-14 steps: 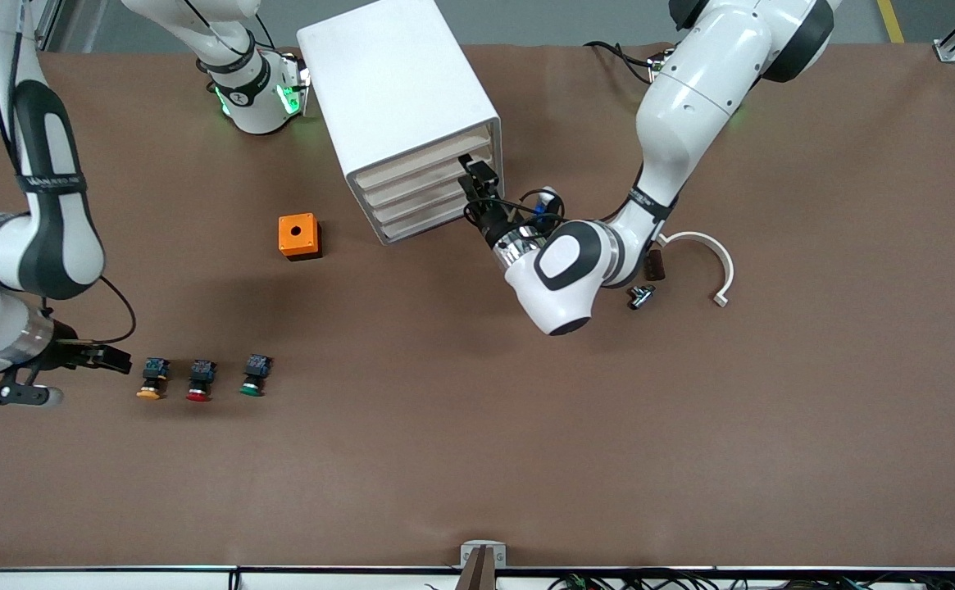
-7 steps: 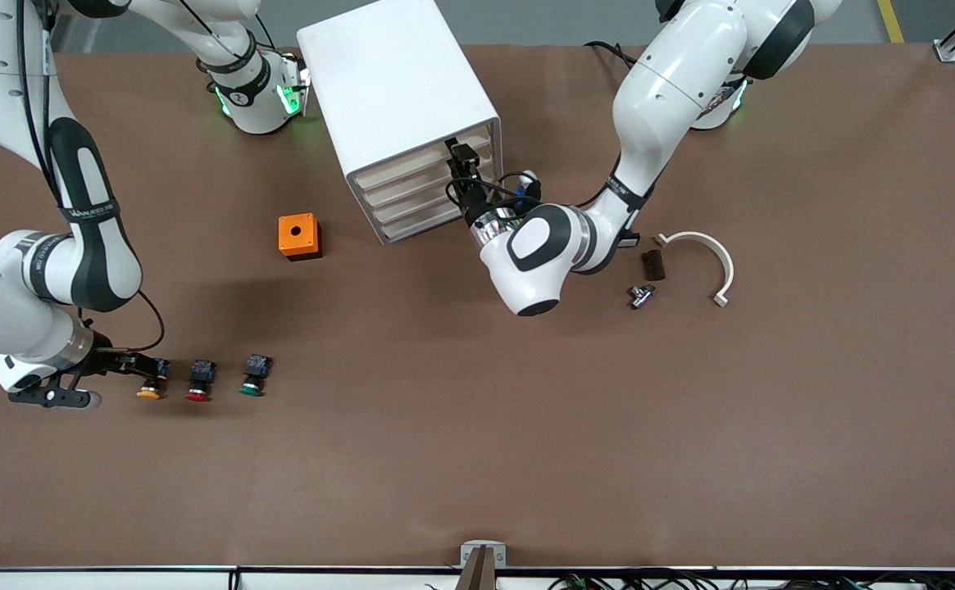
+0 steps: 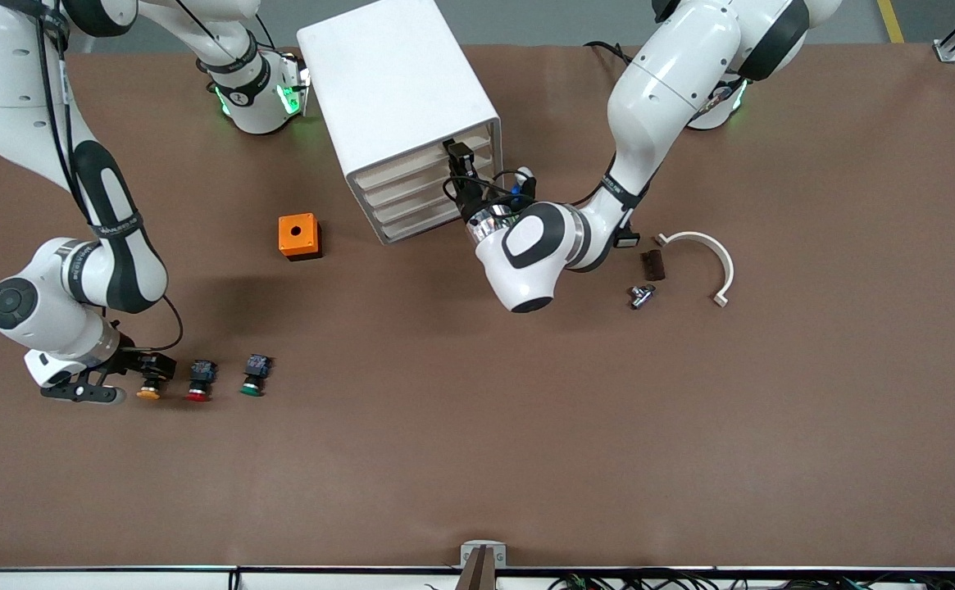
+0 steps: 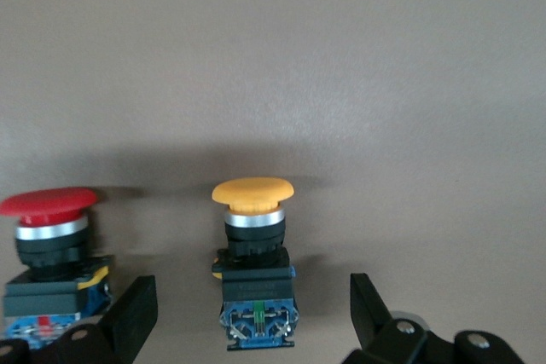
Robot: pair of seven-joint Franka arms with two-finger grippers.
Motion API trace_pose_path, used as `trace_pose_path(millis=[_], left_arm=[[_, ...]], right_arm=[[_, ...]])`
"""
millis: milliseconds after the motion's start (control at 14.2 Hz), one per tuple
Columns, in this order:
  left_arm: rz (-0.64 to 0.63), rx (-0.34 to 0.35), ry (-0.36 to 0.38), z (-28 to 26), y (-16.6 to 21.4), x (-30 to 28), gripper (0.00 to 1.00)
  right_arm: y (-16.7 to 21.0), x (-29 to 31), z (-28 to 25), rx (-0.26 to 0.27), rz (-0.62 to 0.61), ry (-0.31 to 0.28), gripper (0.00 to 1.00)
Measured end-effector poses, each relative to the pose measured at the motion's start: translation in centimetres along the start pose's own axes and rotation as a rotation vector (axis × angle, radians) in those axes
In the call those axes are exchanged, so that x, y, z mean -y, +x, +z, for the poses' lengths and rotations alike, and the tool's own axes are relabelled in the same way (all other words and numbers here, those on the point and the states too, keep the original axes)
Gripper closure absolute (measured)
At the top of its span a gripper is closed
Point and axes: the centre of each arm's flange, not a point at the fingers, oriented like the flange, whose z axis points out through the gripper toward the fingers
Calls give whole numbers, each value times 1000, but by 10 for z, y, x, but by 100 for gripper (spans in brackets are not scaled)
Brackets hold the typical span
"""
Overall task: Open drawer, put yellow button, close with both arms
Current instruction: 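Pull the drawer open with the left gripper while the right gripper reaches the buttons, then grasp the yellow button with the right gripper and lift it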
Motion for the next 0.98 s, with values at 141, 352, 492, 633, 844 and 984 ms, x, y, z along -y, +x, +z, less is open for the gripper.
trace_pose_path(millis=[141,352,492,633,844,984], left_arm=[[-19,3,0,-2,0,0,90],[-28,29,-1,-20,6,-1,90],[-36,63,1,-44,16,-3,90],[-43,109,0,-72,27,-7,89],[-46,178,12,-102,38,-11,88],[-45,211,7,-119,45,-11,87]], right_arm=[[-1,0,6,6,-1,0,0],[-2,1,10,6,-2,-1,2],[-2,1,10,6,-10,-1,22],[-2,1,10,6,-16,-1,46],[-2,1,10,5,-18,-1,59],[-1,4,5,30,-15,9,59]])
